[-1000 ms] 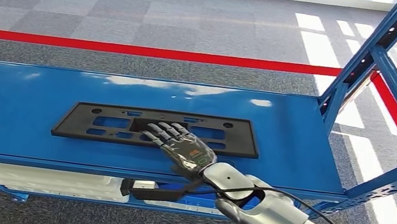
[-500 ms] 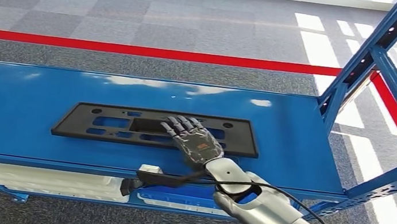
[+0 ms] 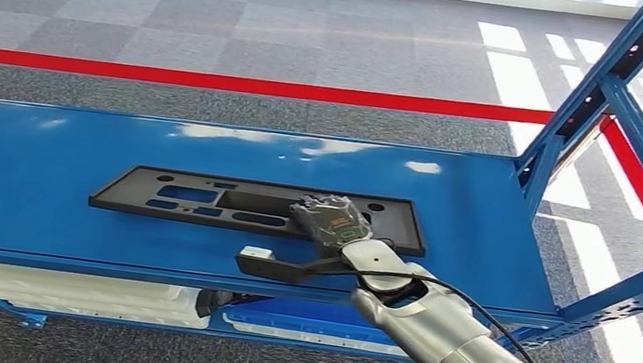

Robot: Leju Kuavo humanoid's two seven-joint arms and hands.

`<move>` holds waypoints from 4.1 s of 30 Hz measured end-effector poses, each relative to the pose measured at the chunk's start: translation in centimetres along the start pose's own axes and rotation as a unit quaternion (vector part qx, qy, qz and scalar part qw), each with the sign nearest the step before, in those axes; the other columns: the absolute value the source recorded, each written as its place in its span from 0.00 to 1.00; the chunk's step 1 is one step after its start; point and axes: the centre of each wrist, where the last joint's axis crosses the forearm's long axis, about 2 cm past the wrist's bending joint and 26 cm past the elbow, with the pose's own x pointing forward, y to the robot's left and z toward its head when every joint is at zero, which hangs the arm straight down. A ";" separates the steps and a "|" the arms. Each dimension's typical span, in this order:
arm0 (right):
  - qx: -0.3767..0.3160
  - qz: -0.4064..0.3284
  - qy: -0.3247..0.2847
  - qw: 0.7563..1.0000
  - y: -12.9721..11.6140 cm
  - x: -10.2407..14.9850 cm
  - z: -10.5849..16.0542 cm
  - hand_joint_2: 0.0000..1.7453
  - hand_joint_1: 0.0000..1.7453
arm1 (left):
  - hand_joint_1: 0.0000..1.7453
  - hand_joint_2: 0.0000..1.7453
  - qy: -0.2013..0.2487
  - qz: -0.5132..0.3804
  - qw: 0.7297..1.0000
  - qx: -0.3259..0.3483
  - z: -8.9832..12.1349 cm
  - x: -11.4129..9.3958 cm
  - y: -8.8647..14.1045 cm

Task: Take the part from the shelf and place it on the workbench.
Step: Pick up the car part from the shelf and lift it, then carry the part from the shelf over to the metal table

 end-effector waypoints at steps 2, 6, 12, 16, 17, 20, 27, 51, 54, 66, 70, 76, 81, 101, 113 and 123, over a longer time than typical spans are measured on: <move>0.001 -0.001 0.001 1.000 0.0 0.0 0.0 1.00 1.00 | 0.00 0.00 0.000 0.000 1.000 0.000 0.0 0.0 0.0; 0.003 -0.003 0.003 1.000 0.1 -0.1 -0.1 1.00 1.00 | 0.00 0.00 0.000 0.000 1.000 0.000 0.0 0.0 0.0; 0.004 -0.003 0.004 1.000 0.2 -0.1 -0.1 1.00 1.00 | 0.00 0.00 0.000 0.000 1.000 0.000 0.0 0.0 0.0; 0.006 -0.003 0.004 1.000 0.2 -0.1 -0.1 1.00 1.00 | 0.00 0.00 0.000 0.000 1.000 0.000 0.0 0.0 0.0; 0.006 -0.003 0.004 1.000 0.2 -0.1 -0.1 1.00 1.00 | 0.00 0.00 0.000 0.000 1.000 0.000 0.0 0.0 0.0; 0.006 -0.003 0.004 1.000 0.2 -0.1 -0.1 1.00 1.00 | 0.00 0.00 0.000 0.000 1.000 0.000 0.0 0.0 0.0; 0.006 -0.003 0.004 1.000 0.2 -0.1 -0.1 1.00 1.00 | 0.00 0.00 0.000 0.000 1.000 0.000 0.0 0.0 0.0; -0.085 -0.130 -0.063 0.986 -1.6 -0.2 1.2 1.00 1.00 | 0.00 0.00 -0.035 -0.023 0.999 -0.016 0.2 -0.3 0.1; -0.226 -0.320 -0.127 0.911 -7.8 -2.1 4.0 1.00 1.00 | 0.00 0.00 -0.054 -0.039 0.997 -0.026 0.4 -0.7 0.4; -0.393 -0.299 -0.124 0.861 -13.1 -5.8 9.7 1.00 1.00 | 0.00 0.00 -0.054 -0.049 0.997 -0.033 0.4 -0.6 0.3; -0.399 -0.298 -0.121 0.859 -13.1 -5.9 10.1 1.00 1.00 | 0.00 0.00 -0.054 -0.049 0.997 -0.033 0.3 -0.6 0.2; -0.404 -0.303 -0.124 0.854 -13.3 -5.9 10.4 1.00 1.00 | 0.00 0.00 -0.054 -0.050 0.997 -0.033 0.3 -0.6 0.2; -0.397 -0.329 -0.142 0.845 -13.2 -5.8 10.4 1.00 1.00 | 0.00 0.00 -0.052 -0.047 0.997 -0.036 0.3 -0.6 0.1; -0.384 -0.370 -0.161 0.830 -11.9 -5.2 10.7 1.00 1.00 | 0.00 0.00 -0.052 -0.065 0.996 -0.035 0.3 -0.6 0.1; -0.380 -0.406 -0.189 0.810 -11.5 -5.1 10.8 1.00 1.00 | 0.00 0.00 -0.037 -0.084 0.995 -0.026 0.3 -0.6 0.2; -0.365 -0.488 -0.244 0.755 -11.1 -4.8 11.1 1.00 1.00 | 0.00 0.00 -0.040 -0.071 0.996 -0.026 0.3 -0.6 0.2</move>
